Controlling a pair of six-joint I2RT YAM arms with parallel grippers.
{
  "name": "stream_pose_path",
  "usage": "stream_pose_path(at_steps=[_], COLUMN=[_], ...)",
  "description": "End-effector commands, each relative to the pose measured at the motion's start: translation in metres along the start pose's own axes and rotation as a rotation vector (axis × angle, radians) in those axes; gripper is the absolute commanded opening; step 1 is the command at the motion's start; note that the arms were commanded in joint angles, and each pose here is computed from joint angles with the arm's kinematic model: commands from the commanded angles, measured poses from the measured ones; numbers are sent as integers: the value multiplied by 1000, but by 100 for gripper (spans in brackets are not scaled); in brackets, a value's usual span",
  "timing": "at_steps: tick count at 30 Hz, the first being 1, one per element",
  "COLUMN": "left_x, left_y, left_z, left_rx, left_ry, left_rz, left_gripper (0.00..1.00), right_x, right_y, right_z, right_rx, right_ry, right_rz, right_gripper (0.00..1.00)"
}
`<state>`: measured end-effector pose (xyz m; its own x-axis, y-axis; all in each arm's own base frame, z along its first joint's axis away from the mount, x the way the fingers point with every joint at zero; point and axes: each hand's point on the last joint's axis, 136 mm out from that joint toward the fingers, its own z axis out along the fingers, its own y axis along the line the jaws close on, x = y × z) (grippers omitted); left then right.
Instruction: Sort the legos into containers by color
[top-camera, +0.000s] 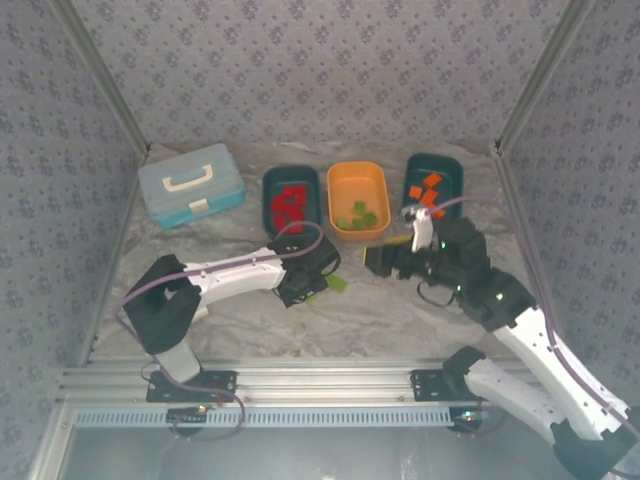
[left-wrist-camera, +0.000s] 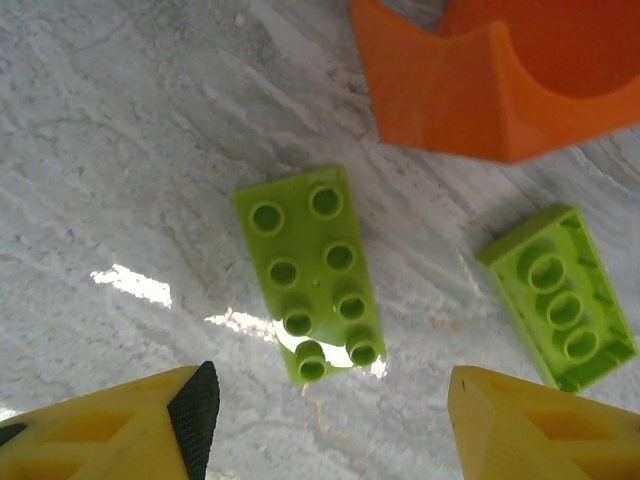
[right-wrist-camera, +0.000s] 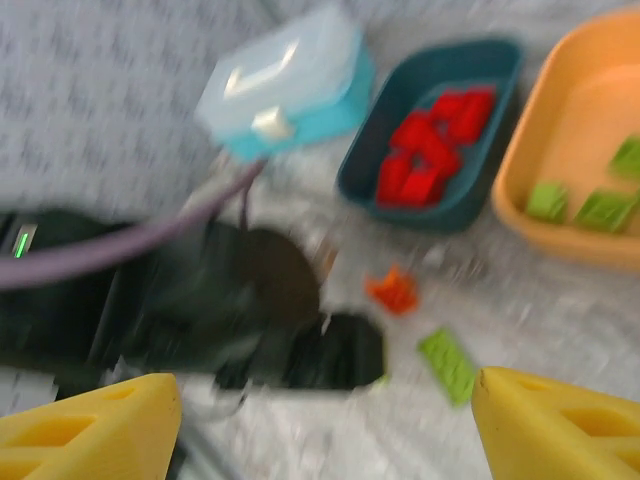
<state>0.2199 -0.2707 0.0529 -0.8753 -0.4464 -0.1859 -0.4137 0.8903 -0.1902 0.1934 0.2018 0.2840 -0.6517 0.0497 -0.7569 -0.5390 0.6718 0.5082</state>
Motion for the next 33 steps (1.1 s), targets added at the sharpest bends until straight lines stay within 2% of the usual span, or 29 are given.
stream_pose_path(at_steps=[1,5,17,25,28,33], left_x=[-4,-2,1,4,1,-12], left_y=[-3,2,14,21,20,18], left_z=[4,15,36,43,36,-11], left_rx=[-50,-82,-147,-202,-191,-156], left_ry=[-30,-31,-32,-27,-45,-165], left_rz=[-45,-66,-75,-74,-72,-20], left_gripper=[64,63,61,41,32,29], right_x=[32,41,31,29,30,32], right_y=[18,24,32,31,30,32], right_z=[-14,-24,-33,-32,-31,-31], right_rx=[-75,-76,-99,-92,-91,-101], right_ry=[84,84,44,34,36,46], right_rz=[10,-18,-24,-11,-8,-15], right_gripper=[79,79,80,80,80,80])
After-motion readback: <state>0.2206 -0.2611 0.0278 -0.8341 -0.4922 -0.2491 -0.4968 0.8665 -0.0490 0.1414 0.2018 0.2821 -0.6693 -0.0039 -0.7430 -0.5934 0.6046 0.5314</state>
